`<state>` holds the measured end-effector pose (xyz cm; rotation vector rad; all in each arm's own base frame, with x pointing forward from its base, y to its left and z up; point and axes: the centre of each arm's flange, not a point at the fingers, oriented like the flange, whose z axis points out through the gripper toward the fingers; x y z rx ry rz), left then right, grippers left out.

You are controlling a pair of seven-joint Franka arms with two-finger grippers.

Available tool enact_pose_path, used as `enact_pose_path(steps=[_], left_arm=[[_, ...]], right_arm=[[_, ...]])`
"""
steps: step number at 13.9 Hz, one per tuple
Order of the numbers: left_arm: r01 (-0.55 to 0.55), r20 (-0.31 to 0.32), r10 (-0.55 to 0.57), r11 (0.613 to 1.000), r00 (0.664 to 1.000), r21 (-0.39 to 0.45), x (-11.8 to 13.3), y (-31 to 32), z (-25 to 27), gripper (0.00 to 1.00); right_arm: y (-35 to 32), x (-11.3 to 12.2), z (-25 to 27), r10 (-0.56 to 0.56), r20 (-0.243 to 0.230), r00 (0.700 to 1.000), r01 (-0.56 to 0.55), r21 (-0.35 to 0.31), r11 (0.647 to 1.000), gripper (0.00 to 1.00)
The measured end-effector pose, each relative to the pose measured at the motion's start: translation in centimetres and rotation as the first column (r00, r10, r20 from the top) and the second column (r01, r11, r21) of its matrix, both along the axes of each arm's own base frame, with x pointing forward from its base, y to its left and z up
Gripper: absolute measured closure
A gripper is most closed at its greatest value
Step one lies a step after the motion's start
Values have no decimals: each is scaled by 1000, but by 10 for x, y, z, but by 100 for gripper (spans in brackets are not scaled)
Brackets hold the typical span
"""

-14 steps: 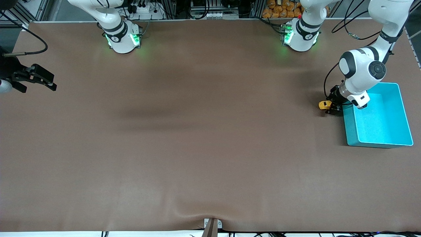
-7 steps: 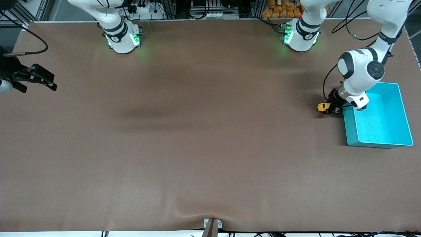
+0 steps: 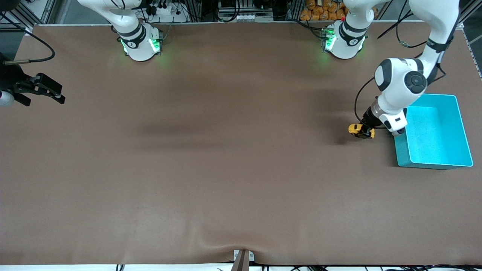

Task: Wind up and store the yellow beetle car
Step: 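Lift the car with the left gripper and carry it over the box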

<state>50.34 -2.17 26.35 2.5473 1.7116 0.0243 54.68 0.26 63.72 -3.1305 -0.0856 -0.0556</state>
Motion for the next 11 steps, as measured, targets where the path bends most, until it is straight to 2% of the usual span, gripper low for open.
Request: enact_pose_path(steps=[2,5,8,11], left_arm=[[15,-17,-15,1000,1000,6,32,1,42,49],[111,-11,-111,992,994,54,61,6,89,49],[236,2,-237,969,972,76,70,23,104,49],[367,0,-368,926,930,89,71,67,106,49]], right_arm=[[0,0,0,-1,0,1000,1,-1,1000,0],[-1,0,0,-1,0,1000,1,-2,1000,0],[-1,-1,-1,-3,-8,1000,3,-2,1000,0],[-1,-2,-1,-3,-16,1000,3,-3,1000,0]])
